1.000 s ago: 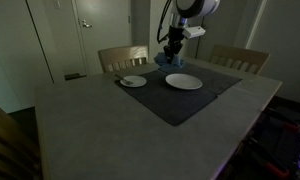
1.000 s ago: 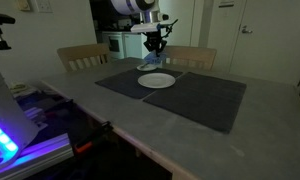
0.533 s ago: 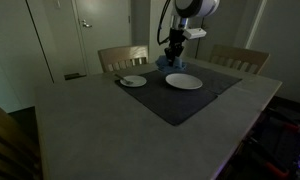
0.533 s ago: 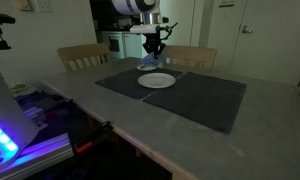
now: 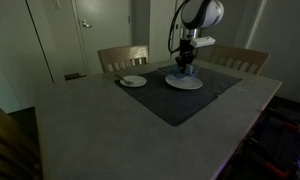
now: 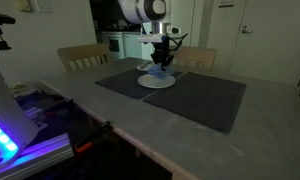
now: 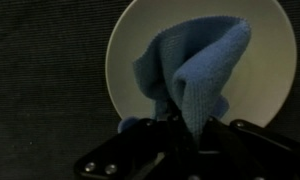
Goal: Use the towel to wipe the plate
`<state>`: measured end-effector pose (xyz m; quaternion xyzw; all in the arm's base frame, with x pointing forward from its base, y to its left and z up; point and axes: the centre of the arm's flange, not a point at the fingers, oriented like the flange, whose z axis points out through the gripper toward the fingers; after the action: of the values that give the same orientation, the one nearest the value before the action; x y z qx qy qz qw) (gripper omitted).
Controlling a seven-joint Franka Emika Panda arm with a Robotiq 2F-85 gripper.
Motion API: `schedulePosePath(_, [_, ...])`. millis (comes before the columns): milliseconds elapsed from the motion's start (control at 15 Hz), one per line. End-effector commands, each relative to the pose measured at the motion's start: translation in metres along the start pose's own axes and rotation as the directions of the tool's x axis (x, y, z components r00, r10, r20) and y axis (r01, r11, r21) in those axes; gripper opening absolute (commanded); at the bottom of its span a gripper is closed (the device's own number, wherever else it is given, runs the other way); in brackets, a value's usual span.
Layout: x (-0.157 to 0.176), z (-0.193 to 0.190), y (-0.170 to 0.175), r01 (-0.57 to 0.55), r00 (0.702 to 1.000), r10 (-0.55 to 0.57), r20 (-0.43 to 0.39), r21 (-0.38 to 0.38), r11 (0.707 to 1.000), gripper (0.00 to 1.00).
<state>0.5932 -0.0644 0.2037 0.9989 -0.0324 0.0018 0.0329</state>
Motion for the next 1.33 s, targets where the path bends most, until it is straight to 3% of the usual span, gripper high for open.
schedulePosePath(0, [0.006, 0.024, 0.007, -0.058, 0.998, 0.058, 0.010, -0.036, 0.998, 0.03])
schedulePosePath(333, [0.006, 0.058, 0.006, -0.136, 0.987, 0.140, 0.076, -0.054, 0.989, 0.03])
schedulePosePath(600, [0.011, 0.056, 0.004, -0.161, 0.981, 0.166, 0.102, -0.057, 0.985, 0.03])
schedulePosePath(1000, [0.012, 0.052, -0.015, -0.143, 0.964, 0.146, 0.222, -0.028, 0.989, 0.03])
schedulePosePath(1267, [0.015, 0.056, -0.037, -0.121, 0.967, 0.119, 0.225, -0.006, 0.993, 0.03])
